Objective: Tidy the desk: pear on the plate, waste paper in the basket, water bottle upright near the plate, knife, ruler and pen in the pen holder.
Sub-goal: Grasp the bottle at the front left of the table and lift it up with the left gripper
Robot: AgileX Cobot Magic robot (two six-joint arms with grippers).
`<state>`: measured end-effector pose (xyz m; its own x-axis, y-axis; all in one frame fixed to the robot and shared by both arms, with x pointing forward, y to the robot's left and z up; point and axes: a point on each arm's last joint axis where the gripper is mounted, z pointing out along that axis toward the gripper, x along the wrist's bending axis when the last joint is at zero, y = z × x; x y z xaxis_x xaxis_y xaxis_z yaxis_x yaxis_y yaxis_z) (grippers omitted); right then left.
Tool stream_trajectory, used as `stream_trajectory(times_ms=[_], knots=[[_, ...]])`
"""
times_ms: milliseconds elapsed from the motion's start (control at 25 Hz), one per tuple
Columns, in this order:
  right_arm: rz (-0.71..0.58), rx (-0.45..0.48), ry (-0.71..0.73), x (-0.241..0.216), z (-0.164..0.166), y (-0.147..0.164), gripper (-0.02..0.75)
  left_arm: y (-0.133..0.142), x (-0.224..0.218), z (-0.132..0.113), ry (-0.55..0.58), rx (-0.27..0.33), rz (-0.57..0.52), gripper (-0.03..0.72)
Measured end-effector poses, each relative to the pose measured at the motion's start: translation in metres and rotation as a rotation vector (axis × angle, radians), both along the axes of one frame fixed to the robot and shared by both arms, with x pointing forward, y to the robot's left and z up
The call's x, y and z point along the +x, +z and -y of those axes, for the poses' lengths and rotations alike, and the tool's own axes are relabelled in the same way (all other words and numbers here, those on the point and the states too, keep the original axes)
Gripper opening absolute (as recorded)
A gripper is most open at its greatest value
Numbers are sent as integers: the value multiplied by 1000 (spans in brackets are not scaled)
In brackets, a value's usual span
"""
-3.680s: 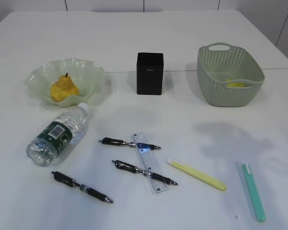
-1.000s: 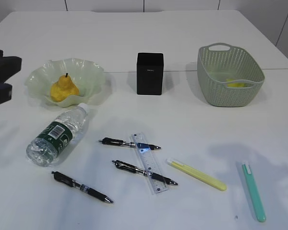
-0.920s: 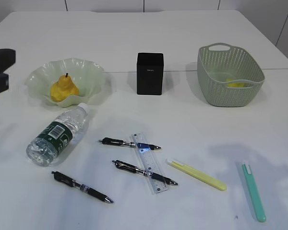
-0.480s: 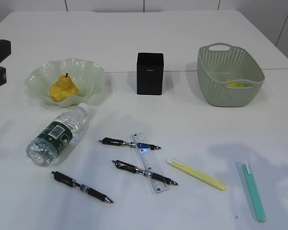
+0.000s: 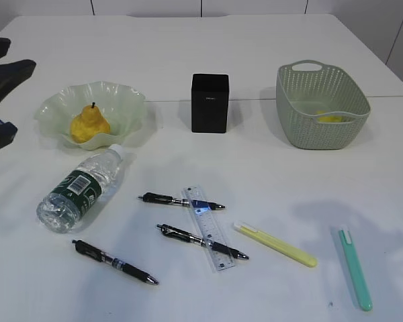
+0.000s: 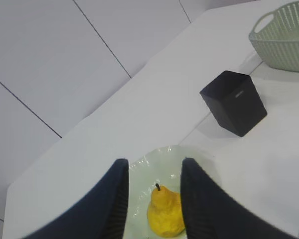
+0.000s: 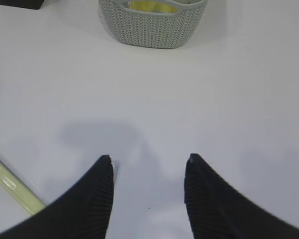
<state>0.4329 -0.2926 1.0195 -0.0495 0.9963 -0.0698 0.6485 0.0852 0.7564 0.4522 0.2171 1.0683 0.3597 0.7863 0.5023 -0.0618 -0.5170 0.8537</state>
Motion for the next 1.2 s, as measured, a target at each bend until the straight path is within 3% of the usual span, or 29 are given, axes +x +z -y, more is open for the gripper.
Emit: stream_trajectory(times_ms=[160,520,800,1120,1200], knots=[[0,0,0,0,0,0,351,-4,-2,2,-47,102,-8,246],[0,1,-1,0,0,0,351,-23,0,4,-66,172,-161,242],[-2,12,-5,0,0,0,351,-33,6,4,6,11,-263,242],[-3,17,-8,0,0,0,351,-27,7,14,83,-291,-264,242],[-3,17,-8,0,0,0,351,-30,8,20,82,-335,-285,243]])
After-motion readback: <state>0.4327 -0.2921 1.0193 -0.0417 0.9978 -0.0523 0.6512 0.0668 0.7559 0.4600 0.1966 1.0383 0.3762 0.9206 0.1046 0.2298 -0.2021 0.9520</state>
